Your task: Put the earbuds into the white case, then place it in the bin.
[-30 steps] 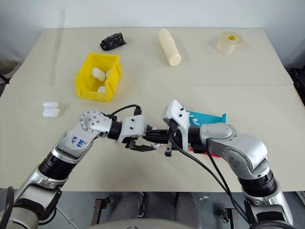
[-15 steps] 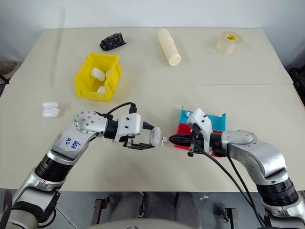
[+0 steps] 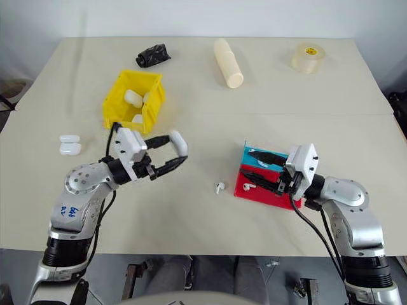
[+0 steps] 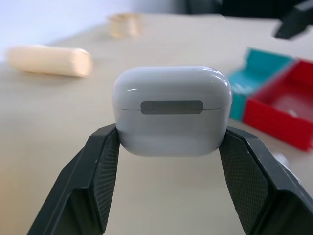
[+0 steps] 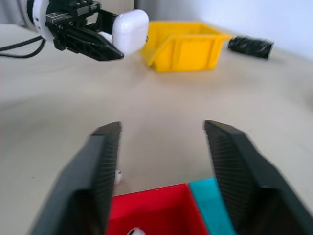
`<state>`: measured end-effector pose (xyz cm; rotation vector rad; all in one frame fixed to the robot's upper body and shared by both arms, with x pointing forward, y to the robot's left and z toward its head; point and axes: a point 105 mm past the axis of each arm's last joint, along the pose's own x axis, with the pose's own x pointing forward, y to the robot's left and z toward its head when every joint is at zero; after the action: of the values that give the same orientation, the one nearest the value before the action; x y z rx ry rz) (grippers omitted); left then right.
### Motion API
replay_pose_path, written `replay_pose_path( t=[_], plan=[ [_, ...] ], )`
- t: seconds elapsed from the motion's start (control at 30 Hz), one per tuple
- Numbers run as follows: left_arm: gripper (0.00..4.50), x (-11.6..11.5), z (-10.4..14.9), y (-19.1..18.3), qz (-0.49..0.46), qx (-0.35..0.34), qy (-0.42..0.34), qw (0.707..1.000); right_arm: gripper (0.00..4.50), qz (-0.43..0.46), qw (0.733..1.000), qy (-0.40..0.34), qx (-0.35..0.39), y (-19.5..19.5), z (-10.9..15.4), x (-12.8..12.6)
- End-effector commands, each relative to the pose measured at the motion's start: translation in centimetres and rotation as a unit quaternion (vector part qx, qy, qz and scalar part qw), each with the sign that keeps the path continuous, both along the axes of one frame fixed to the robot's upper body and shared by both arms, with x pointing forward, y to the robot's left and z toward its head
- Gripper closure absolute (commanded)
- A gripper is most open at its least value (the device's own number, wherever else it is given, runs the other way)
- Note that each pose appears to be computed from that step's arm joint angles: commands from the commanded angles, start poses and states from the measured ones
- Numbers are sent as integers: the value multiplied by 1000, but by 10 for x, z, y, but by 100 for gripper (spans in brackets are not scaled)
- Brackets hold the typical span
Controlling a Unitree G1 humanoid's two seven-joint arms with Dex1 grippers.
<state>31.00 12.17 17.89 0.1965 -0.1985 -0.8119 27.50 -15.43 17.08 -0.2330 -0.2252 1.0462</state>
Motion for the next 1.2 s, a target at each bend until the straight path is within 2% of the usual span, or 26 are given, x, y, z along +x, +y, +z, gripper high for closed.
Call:
replay_pose_path(
  t=[0.03, 0.07, 0.1, 0.2, 0.3, 0.37, 0.43, 0.53, 0.7, 0.73, 0.87, 0.9, 1.07, 1.2],
  plan=[
    [174, -1, 15, 28, 81, -64, -25, 994, 49, -6, 1000, -20, 7, -5, 2, -3],
    [174, 0, 15, 38, 110, -88, -22, 990, 17, -4, 1000, -19, 10, -4, 1, -3],
    [174, 3, 15, 48, 139, -109, -20, 984, 4, -2, 1000, -13, 18, -4, 2, -4],
    [174, 14, 20, 73, 207, -137, -26, 968, 4, -3, 1000, -5, 29, -4, 2, -4],
    [174, 33, 24, 93, 257, -132, -31, 957, 4, -10, 999, -5, 33, -3, 1, -3],
    [174, 48, 15, 100, 279, -99, -6, 955, 4, -15, 999, -5, 35, -3, 2, -1],
    [174, 65, 17, 110, 308, -102, -6, 946, 4, -20, 999, -8, 35, -3, 2, 1],
    [174, 91, 22, 114, 316, -92, -13, 944, 4, -27, 999, -14, 35, -4, 4, 3],
    [174, 115, 26, 114, 305, -93, -5, 948, 4, -29, 999, -21, 34, -2, 5, 4],
    [139, 117, 27, 112, 296, -93, -5, 951, 1, -30, 999, -22, 34, -1, 6, 5],
    [13, 115, 35, 104, 264, -89, -14, 960, 0, -31, 999, -24, 36, 0, 5, 3],
    [2, 114, 35, 103, 258, -86, -14, 962, 0, -32, 999, -24, 36, 0, 5, 2],
    [2, 87, 35, 97, 195, -80, -8, 978, 0, -40, 998, -26, 30, -5, 4, 2],
    [2, 44, 25, 96, 116, -17, 4, 993, 0, -42, 999, -25, 10, -16, 3, 4]
  ],
)
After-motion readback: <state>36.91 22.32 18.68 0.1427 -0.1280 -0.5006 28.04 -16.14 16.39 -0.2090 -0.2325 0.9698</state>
